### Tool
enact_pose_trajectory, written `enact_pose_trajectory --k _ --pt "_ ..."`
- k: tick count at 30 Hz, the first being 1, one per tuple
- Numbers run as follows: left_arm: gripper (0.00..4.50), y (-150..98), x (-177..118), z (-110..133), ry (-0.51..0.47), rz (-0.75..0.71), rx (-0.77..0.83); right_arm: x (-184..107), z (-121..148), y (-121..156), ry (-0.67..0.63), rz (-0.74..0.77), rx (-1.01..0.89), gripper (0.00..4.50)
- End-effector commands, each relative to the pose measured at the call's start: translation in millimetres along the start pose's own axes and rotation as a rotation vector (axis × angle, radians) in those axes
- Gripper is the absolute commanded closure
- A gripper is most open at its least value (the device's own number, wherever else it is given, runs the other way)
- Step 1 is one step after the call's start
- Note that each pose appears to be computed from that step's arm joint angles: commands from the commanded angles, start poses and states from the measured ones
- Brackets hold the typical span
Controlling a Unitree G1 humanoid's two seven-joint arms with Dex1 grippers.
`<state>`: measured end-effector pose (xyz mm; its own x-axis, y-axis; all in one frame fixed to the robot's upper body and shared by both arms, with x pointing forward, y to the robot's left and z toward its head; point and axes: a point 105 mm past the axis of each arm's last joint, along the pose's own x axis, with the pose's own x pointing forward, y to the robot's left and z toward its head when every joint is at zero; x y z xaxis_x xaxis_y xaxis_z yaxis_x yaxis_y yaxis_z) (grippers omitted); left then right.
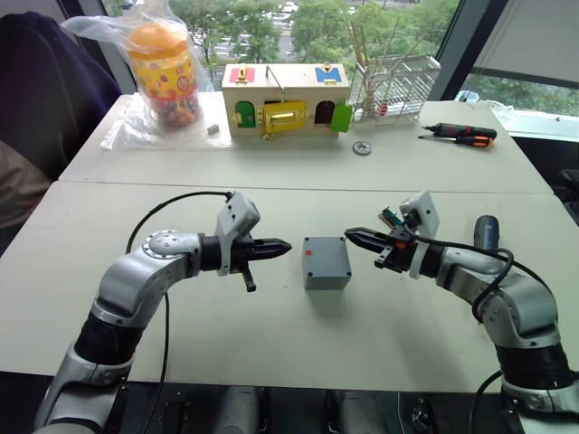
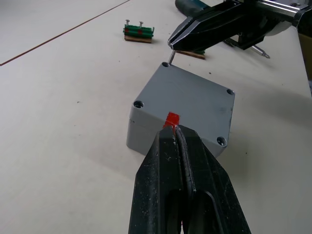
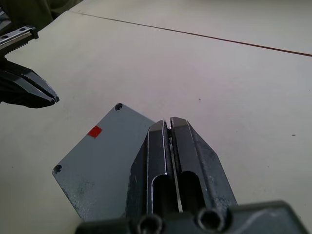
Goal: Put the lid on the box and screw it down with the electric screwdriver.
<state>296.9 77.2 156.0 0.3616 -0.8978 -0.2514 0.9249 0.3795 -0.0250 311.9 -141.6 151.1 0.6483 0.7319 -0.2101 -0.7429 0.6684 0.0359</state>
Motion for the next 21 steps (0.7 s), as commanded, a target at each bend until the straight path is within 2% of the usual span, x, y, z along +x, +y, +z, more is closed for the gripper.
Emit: enact_pose_trajectory --k 1,12,21 --pt "4.50 -3.8 -3.3 9.2 -0.025 -0.001 0.032 -0.4 10.9 -0.6 -0.039 0.003 -0.033 4.48" --pt "4.50 -2.9 -2.3 7.3 -0.025 0.006 0.034 3.0 5.0 1.4 -0.016 0.012 -0.029 4.48" --pt "4.50 -3.4 -0.6 4.1 -0.023 0.005 0.028 1.0 11.8 2.7 -0.038 0.018 -0.022 4.48"
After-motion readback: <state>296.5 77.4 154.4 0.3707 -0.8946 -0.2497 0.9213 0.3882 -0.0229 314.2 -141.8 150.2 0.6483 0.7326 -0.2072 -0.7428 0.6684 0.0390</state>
